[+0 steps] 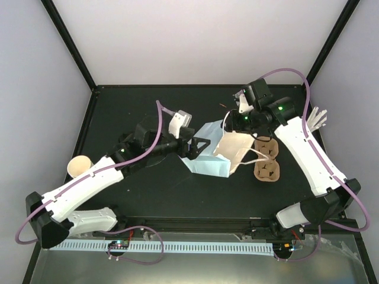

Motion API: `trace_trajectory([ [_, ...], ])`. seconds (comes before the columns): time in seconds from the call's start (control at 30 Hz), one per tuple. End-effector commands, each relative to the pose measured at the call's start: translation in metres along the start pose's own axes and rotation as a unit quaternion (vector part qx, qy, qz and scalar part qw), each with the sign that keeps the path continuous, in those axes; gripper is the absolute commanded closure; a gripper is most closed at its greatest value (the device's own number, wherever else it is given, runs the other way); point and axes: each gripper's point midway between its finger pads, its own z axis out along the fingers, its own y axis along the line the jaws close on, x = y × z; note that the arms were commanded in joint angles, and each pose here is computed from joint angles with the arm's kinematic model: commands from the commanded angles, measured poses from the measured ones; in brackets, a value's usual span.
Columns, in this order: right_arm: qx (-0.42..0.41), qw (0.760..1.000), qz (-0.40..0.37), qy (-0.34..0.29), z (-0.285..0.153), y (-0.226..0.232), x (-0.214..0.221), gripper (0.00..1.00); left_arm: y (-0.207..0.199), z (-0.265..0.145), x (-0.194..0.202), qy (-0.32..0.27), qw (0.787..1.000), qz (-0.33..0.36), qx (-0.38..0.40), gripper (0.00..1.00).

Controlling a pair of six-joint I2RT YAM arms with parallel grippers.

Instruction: Pack the takeout coffee

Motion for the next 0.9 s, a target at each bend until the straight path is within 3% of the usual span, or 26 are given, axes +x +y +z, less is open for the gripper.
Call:
trace_trajectory([
  [0.0, -0.026, 1.000, -0.004, -0.013, 0.000, 0.012, -0.005, 0.43, -0.009, 0.004, -0.010, 0.015, 0.996, 0.079, -0.045, 0.01],
  [0.27, -0.039, 0.999, -0.001, -0.016, 0.002, 0.019, -0.007, 0.45, -0.035, 0.039, -0.008, 0.049, 0.987, 0.149, -0.036, 0.08],
  [0.5, -0.060, 0.998, 0.001, -0.021, -0.001, 0.027, -0.009, 0.47, -0.011, 0.064, -0.005, 0.068, 0.982, 0.147, -0.101, 0.23],
  [0.6, -0.059, 0.998, 0.001, -0.022, -0.002, 0.027, -0.009, 0.47, -0.001, 0.071, -0.010, 0.066, 0.978, 0.146, -0.132, 0.42],
  [0.73, -0.041, 0.999, 0.000, -0.036, -0.009, 0.021, -0.009, 0.47, 0.014, 0.077, -0.010, 0.080, 0.972, 0.143, -0.171, 0.85],
  [0.8, -0.034, 0.998, -0.005, -0.048, -0.014, 0.016, -0.008, 0.45, 0.023, 0.073, -0.014, 0.079, 0.970, 0.128, -0.192, 0.96],
  [0.87, -0.025, 0.998, -0.007, -0.049, -0.014, 0.010, -0.002, 0.45, 0.029, 0.067, -0.020, 0.070, 0.973, 0.108, -0.193, 0.98],
])
